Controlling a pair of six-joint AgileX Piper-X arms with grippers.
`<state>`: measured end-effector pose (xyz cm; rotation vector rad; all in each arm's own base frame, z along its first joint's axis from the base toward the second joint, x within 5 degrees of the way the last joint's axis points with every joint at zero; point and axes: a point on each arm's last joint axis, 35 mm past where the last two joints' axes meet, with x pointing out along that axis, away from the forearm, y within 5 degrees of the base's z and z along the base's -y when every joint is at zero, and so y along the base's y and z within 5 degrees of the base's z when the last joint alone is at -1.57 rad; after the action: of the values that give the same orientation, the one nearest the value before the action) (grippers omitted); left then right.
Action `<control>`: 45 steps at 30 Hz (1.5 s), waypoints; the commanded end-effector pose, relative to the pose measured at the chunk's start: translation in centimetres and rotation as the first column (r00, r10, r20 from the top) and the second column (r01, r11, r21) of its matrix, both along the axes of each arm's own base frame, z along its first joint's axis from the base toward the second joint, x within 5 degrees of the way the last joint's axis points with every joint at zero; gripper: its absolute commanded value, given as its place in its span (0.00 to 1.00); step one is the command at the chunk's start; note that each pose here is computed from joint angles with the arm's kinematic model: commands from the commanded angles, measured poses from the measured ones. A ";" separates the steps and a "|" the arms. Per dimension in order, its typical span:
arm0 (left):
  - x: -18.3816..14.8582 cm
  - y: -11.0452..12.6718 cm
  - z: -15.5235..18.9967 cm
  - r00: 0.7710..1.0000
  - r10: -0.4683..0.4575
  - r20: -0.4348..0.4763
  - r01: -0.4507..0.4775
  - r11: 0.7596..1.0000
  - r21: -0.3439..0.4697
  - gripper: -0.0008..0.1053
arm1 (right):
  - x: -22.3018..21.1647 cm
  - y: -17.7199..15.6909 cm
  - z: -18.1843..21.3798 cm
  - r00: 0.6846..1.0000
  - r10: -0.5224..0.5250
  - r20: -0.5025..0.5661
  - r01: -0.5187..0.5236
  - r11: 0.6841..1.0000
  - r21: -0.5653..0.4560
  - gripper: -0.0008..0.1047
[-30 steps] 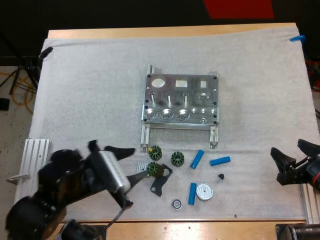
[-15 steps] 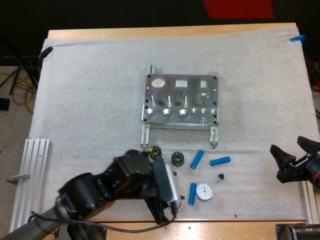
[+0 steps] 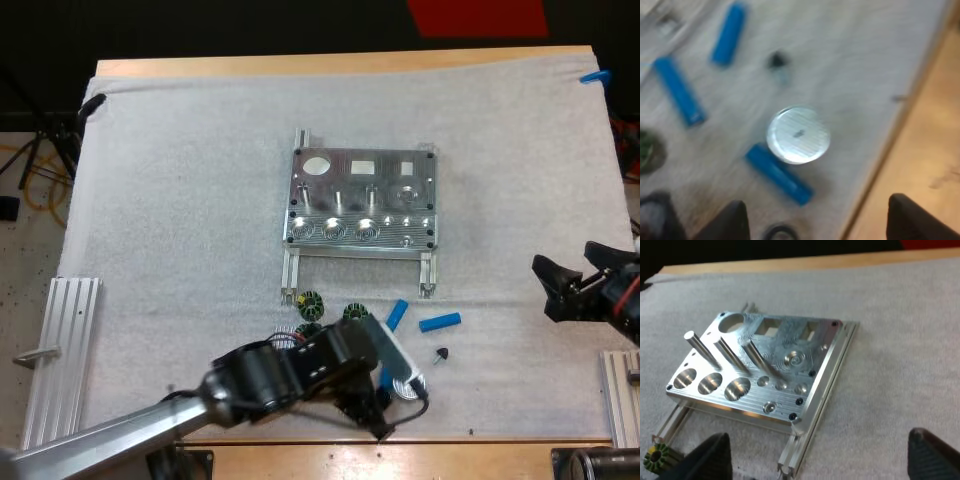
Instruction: Load cells from left to right
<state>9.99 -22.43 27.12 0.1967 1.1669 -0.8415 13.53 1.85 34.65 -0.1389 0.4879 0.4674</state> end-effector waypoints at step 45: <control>2.1 -5.2 -13.2 0.977 0.050 -0.206 0.016 0.951 0.308 0.55 | 1.0 1.0 -2.7 0.925 0.284 -0.254 -0.241 0.952 0.187 0.67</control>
<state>12.13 -27.49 14.33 0.3578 1.4887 -0.6756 14.51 2.85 32.02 0.0213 0.6928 0.7890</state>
